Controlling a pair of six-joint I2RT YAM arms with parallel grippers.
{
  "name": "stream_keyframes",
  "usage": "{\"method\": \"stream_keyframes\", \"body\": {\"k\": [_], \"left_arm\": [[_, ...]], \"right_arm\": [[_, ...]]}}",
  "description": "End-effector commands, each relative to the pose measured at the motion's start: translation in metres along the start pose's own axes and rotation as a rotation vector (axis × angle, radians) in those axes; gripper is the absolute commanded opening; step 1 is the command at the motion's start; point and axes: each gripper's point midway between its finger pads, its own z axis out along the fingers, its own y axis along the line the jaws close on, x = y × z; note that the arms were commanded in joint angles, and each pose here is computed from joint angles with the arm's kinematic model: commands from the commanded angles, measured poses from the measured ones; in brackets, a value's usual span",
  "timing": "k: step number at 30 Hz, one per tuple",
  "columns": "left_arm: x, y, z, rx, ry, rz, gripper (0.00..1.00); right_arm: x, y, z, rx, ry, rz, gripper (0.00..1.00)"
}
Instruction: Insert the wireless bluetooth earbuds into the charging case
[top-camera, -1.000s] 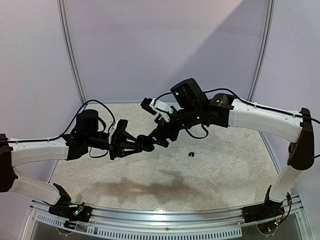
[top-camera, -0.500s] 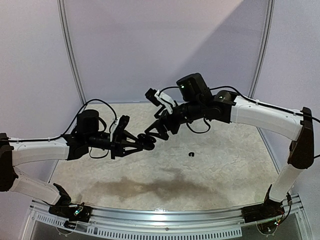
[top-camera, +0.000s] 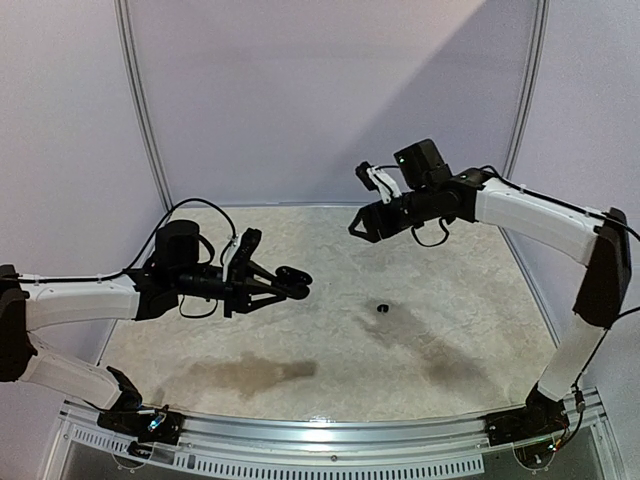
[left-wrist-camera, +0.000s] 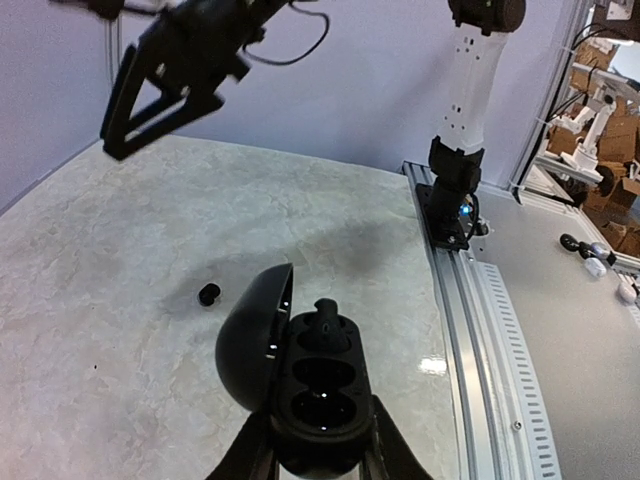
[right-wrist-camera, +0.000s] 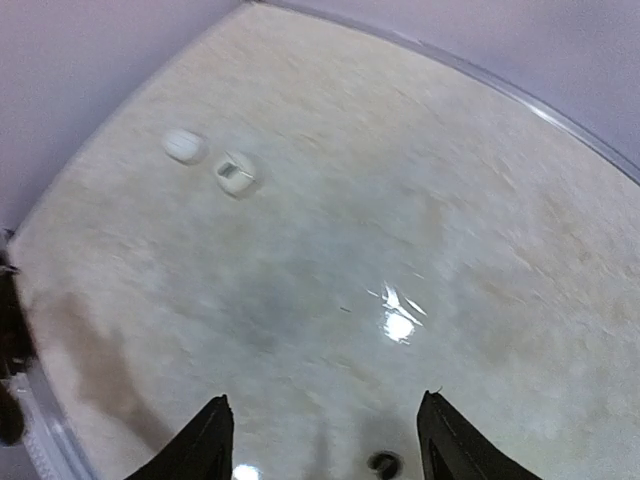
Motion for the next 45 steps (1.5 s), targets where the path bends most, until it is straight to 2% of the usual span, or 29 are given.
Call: {"method": "stream_keyframes", "body": {"k": [1, 4, 13, 16, 22, 31, 45], "left_arm": [[0.004, -0.002, 0.001, -0.005, 0.011, 0.004, 0.00], [0.006, -0.002, 0.000, -0.008, 0.014, 0.005, 0.00], [0.006, -0.005, 0.000, 0.006, 0.008, 0.030, 0.00], [0.005, -0.005, 0.000, 0.009, 0.010, 0.029, 0.00], [0.005, -0.005, 0.001, 0.014, 0.015, 0.027, 0.00], [0.005, -0.005, 0.002, 0.016, 0.019, 0.028, 0.00], [0.007, -0.005, 0.002, 0.017, 0.025, 0.034, 0.00]], "right_arm": [[0.092, -0.064, 0.037, 0.252, 0.370, 0.020, 0.59], [0.128, -0.073, 0.058, 0.250, 0.488, -0.012, 0.57], [0.181, -0.087, 0.079, 0.223, 0.630, -0.057, 0.48], [0.192, -0.085, 0.084, 0.198, 0.657, -0.053, 0.41], [0.204, -0.088, 0.085, 0.200, 0.673, -0.037, 0.32], [0.224, -0.081, 0.073, 0.175, 0.705, -0.001, 0.32], [0.237, -0.051, 0.058, 0.076, 0.698, 0.026, 0.19]]}}
